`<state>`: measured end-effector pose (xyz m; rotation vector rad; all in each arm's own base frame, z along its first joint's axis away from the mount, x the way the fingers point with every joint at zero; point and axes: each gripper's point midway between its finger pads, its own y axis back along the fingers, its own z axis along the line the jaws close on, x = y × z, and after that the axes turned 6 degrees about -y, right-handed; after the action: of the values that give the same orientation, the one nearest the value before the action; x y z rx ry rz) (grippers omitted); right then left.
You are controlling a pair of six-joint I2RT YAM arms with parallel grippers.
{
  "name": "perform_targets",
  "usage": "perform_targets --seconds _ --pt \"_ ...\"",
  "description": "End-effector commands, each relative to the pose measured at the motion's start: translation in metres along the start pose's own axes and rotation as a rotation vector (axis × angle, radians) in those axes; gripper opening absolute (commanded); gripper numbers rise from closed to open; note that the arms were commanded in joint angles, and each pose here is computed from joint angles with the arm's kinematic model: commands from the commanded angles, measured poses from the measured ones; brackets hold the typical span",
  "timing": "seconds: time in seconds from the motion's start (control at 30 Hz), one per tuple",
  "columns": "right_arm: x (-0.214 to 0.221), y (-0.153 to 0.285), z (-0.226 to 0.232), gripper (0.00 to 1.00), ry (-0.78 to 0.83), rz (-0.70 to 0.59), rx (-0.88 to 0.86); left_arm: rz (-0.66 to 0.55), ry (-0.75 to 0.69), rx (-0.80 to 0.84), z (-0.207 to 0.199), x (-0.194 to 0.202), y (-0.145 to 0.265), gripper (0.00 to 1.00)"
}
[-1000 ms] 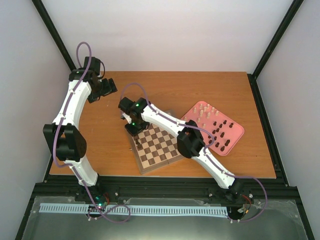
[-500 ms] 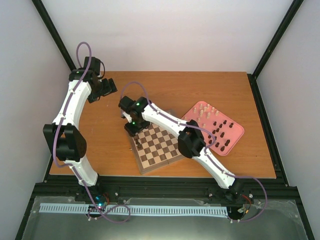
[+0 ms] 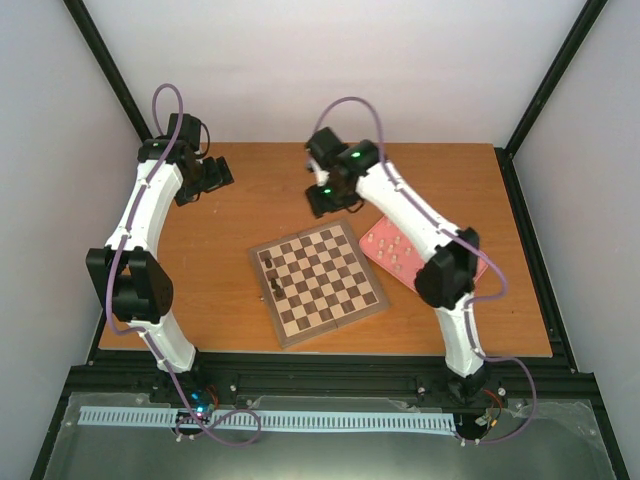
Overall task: Set up the chess pieces on the board
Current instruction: Pick up the chess piece from the storage box.
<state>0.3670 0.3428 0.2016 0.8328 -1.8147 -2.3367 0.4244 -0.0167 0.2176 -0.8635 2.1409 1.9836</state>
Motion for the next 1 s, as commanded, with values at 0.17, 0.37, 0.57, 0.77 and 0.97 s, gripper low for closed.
perform_targets --seconds 0.17,0.37,0.57,0.77,0.97 --pt "0.091 0.047 -0.213 0.55 -0.536 0.036 0.388 -0.025 -0.018 0.003 -0.003 -0.008 0.011 1.00" --pt "0.165 0.065 -0.293 0.54 -0.795 0.065 0.479 -0.005 -0.017 0.003 -0.003 -0.004 0.004 1.00" --pt "0.200 0.047 -0.324 0.52 -0.920 0.122 0.470 0.004 -0.017 0.002 -0.003 -0.002 0.001 1.00" --pt "0.210 0.030 -0.349 0.51 -0.965 0.149 0.484 0.004 -0.019 -0.009 -0.001 -0.001 0.000 1.00" --pt "0.207 0.009 -0.368 0.48 -0.988 0.166 0.427 0.001 -0.020 -0.020 0.001 -0.002 0.000 1.00"
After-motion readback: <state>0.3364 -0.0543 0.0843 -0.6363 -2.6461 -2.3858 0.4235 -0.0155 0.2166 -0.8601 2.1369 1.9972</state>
